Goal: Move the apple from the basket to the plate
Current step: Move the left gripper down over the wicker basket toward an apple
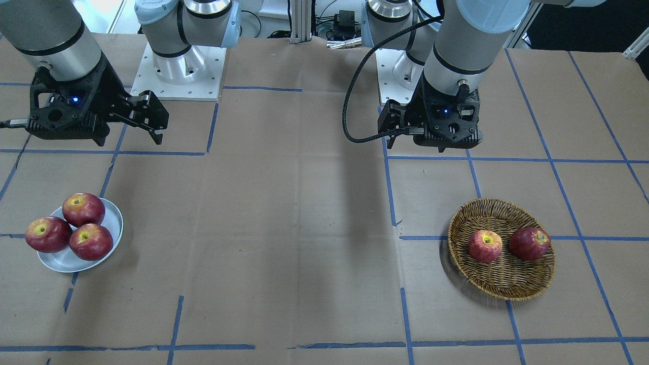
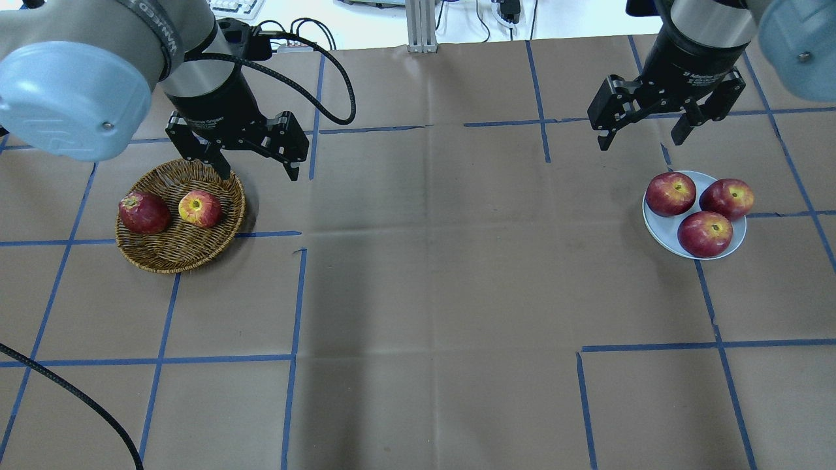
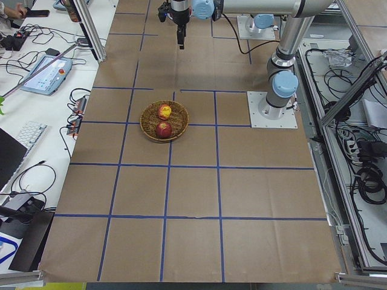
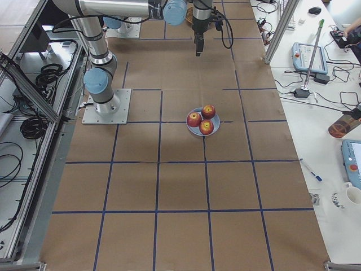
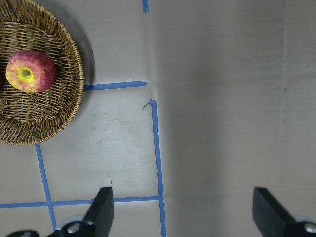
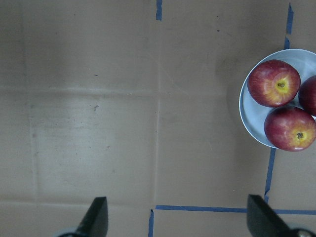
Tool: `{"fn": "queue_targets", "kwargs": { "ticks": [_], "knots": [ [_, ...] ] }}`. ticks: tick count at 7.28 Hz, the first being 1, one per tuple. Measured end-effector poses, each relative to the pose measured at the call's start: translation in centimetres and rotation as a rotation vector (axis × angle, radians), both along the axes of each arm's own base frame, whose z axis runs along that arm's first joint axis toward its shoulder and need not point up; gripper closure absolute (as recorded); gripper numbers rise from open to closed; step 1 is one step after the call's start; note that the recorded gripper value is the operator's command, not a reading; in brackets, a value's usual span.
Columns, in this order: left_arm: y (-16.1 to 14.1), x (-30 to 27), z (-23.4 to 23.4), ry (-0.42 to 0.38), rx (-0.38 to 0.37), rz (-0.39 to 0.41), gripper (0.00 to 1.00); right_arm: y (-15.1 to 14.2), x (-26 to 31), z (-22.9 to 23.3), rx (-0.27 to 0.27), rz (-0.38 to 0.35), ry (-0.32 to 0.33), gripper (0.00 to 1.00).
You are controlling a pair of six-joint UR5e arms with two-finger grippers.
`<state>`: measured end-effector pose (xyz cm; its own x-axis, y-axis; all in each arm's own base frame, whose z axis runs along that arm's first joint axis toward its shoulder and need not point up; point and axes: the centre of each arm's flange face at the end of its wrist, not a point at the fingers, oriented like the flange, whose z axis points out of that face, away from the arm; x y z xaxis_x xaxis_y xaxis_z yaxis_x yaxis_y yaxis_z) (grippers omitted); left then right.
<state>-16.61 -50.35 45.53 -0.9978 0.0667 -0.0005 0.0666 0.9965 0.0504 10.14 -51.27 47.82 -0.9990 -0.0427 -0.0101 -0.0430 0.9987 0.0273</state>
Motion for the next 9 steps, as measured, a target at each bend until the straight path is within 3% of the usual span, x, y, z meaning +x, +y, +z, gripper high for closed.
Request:
{"fn": "queue_targets", "kwargs": {
  "ticks": [9],
  "knots": [
    [2.4,-0.4,2.4,-0.018,-0.017,-0.02,0.01,0.2,0.3,0.8,-0.03,-0.062,0.012,0.0]
  ]
}}
